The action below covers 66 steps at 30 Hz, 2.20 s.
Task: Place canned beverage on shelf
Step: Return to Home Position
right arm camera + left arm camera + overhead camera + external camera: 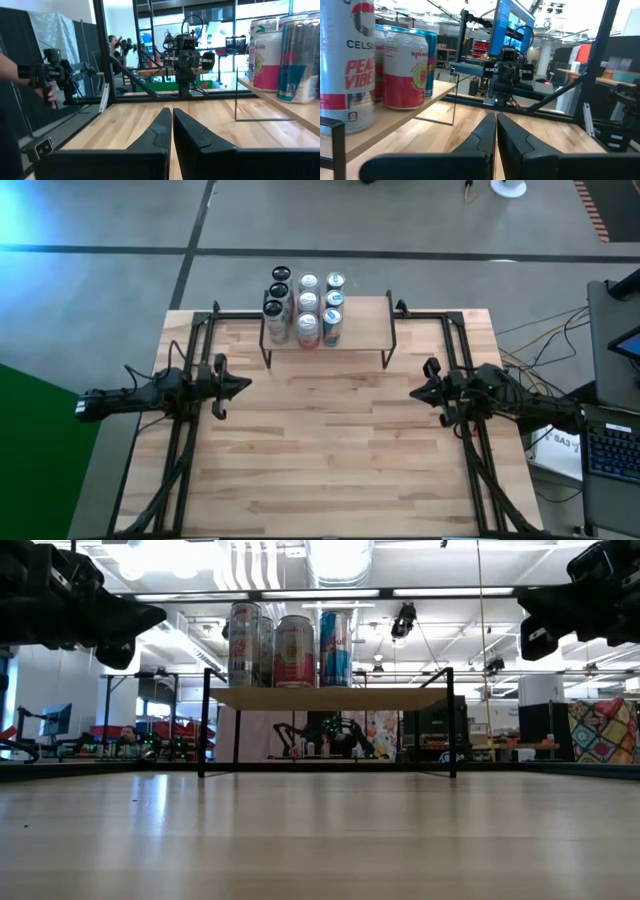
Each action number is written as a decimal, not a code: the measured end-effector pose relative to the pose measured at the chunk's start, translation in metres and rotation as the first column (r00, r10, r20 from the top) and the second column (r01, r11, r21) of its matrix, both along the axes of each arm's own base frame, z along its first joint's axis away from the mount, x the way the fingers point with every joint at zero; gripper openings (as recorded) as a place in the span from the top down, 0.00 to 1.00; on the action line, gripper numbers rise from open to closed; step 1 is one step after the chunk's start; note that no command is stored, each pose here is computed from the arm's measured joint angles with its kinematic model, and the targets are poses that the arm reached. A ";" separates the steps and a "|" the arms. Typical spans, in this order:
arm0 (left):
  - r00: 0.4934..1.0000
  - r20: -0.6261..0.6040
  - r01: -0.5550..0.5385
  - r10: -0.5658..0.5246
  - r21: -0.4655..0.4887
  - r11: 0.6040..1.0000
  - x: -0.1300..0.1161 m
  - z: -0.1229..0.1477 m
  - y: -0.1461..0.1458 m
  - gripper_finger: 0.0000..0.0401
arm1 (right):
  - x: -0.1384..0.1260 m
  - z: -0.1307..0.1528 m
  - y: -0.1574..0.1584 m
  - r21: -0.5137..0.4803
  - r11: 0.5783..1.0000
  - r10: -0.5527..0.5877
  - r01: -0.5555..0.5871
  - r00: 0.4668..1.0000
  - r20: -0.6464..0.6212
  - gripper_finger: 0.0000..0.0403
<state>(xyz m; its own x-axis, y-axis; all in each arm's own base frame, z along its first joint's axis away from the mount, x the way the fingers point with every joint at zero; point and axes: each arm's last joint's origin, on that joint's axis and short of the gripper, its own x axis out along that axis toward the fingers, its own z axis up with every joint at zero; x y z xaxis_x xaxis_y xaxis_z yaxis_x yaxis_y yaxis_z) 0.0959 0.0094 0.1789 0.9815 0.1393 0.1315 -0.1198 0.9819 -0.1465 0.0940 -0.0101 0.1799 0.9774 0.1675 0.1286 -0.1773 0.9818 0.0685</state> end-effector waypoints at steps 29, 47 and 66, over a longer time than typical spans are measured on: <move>0.998 0.023 0.054 -0.054 0.000 0.999 0.001 0.002 -0.002 1.00 | -0.001 0.004 0.001 0.044 0.998 0.039 -0.040 0.999 0.033 0.98; 0.999 0.018 0.050 -0.051 0.035 0.998 0.000 0.002 -0.002 1.00 | 0.000 0.003 0.001 0.149 0.987 0.054 -0.054 0.999 0.005 0.98; 0.999 0.011 0.051 -0.052 0.028 0.998 0.001 0.003 -0.002 1.00 | 0.000 0.003 0.001 0.149 0.987 0.054 -0.054 0.999 0.005 0.98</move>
<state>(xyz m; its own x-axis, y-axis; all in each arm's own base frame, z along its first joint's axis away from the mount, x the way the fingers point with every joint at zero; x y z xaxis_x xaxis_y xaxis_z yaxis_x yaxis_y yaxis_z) 0.0965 0.0078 0.1820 0.9857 0.0849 0.1458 -0.0675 0.9904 -0.1204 0.0939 -0.0091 0.1831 0.9674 0.1986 0.1570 -0.2295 0.9496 0.2135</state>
